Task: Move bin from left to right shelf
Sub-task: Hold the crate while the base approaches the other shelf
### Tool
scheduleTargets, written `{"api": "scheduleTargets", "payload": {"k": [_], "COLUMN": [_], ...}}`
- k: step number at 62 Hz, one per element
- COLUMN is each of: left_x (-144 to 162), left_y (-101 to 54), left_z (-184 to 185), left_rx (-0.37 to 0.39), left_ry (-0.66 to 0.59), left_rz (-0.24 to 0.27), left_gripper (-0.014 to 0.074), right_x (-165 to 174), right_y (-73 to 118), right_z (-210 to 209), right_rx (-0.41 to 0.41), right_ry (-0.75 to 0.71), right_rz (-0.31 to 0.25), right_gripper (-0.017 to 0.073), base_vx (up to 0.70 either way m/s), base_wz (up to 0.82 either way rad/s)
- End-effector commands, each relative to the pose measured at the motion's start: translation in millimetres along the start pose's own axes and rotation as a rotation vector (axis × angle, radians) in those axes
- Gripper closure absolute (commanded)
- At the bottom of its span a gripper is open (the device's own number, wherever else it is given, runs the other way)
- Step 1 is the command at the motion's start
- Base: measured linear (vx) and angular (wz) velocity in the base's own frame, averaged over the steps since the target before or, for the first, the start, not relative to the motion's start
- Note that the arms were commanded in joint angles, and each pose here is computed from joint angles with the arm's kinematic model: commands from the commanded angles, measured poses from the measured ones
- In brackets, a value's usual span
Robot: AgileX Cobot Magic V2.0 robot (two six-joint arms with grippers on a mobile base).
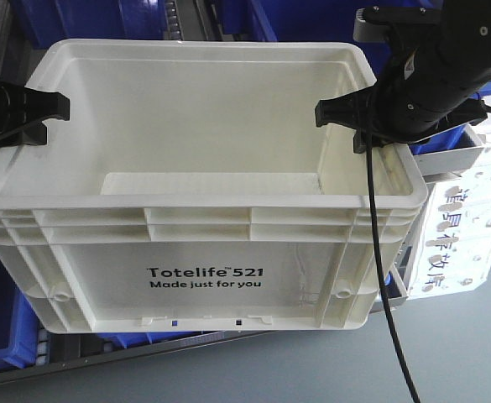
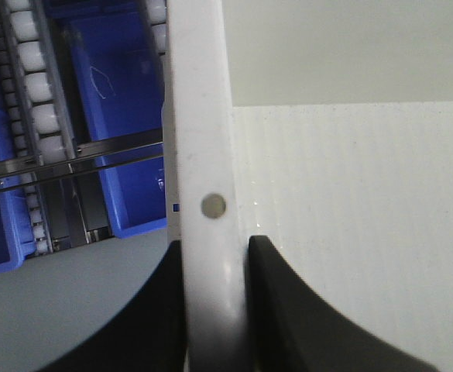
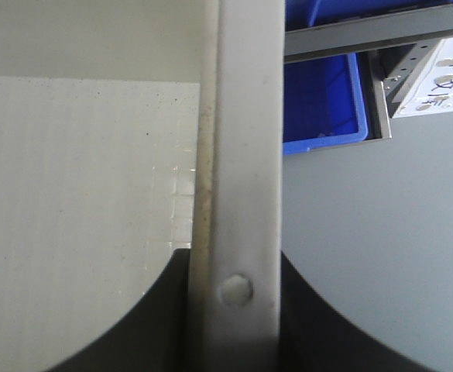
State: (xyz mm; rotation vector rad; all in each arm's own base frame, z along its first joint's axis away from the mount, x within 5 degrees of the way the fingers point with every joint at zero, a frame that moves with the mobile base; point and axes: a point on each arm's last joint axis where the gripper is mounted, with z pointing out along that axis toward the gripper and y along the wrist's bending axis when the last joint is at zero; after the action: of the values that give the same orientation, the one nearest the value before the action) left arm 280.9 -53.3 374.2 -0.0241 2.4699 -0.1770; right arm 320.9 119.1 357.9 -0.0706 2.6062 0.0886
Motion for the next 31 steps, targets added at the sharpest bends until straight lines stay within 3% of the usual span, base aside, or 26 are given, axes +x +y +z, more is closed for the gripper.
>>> {"api": "scheduleTargets", "payload": {"k": [1,31], "left_x": [-15.2,-15.2], "left_y": [-1.1,-1.1], "left_z": [-25.9,-25.9], "left_rx": [0.012,0.012], "left_ry": [-0.172,-0.172], "left_rz": [0.03,0.03], "left_gripper": [0.0599,0.0599], "right_x": [-14.5,-14.5], "right_y": [-7.2,-7.2], "right_z": [-31.7,-31.7], "right_rx": [0.008,0.008], "right_ry": [-0.183,-0.183], "right_rz": [-0.02,-0.02], "right_gripper": [0.0538,0.0538], "base_vx": [-0.01,-0.01], "base_wz": [0.33,0.26]}}
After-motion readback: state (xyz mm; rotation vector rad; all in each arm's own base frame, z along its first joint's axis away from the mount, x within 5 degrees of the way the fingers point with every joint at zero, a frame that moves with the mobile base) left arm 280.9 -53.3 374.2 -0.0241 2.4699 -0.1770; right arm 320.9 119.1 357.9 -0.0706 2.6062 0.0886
